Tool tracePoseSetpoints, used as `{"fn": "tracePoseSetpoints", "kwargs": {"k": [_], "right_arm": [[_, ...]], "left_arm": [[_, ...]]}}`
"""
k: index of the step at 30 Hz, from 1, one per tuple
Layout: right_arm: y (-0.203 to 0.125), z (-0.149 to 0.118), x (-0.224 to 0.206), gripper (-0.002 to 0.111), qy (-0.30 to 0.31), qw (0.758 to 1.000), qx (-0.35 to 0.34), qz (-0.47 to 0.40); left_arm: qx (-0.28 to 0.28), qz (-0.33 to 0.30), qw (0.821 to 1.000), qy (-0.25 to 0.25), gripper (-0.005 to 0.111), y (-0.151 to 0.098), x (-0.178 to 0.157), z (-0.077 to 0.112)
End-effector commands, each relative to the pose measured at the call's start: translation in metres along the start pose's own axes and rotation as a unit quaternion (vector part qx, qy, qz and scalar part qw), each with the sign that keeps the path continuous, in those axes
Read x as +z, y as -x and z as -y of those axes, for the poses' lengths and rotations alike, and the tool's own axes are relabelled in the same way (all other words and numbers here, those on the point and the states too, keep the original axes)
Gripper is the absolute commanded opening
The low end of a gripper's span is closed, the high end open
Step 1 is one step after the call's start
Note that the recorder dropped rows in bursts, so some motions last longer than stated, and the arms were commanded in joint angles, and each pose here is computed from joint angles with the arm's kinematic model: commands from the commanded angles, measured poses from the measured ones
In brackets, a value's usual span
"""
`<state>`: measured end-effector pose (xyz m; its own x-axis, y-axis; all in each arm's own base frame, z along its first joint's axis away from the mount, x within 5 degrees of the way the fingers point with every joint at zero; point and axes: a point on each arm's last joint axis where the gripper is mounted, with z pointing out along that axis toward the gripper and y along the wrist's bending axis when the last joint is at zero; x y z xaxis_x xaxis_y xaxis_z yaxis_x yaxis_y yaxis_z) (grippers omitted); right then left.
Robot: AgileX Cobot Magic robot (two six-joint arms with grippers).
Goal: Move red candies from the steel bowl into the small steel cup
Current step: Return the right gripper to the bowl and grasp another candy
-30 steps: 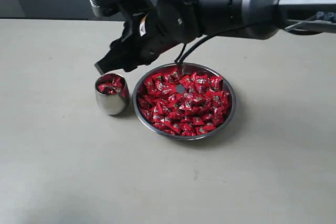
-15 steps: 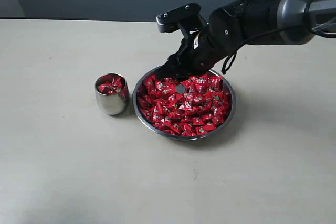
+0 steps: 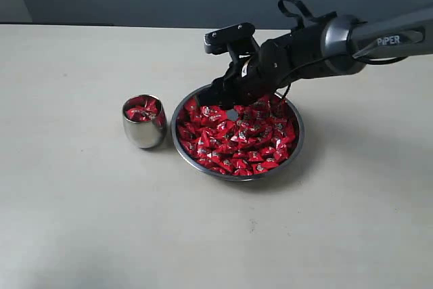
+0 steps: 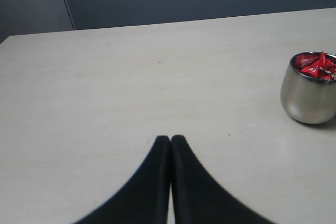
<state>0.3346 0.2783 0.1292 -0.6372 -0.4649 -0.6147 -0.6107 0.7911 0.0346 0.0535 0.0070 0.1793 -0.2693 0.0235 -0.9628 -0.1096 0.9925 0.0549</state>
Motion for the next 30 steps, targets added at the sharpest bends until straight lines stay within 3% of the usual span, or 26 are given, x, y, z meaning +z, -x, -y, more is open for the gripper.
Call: {"fn": "tracePoseSetpoints", "kwargs": {"k": [1, 6, 11, 30], "right_arm": [[0.006, 0.002, 0.008, 0.043, -0.001, 1.0, 0.004, 0.002], [0.006, 0.004, 0.021, 0.043, -0.003, 1.0, 0.006, -0.004], [0.005, 0.023, 0.023, 0.043, -0.015, 0.999, 0.028, -0.004], [-0.002, 0.023, 0.038, 0.042, -0.011, 0.998, 0.061, 0.004]], "left_arm": [[0.001, 0.009, 1.0, -0.003, 0.0, 0.003, -0.001, 0.0], [0.001, 0.009, 1.0, -0.003, 0.0, 0.003, -0.001, 0.0], [0.001, 0.009, 1.0, -0.003, 0.0, 0.003, -0.001, 0.0], [0.001, 0.009, 1.0, -0.003, 0.0, 0.003, -0.001, 0.0]]}}
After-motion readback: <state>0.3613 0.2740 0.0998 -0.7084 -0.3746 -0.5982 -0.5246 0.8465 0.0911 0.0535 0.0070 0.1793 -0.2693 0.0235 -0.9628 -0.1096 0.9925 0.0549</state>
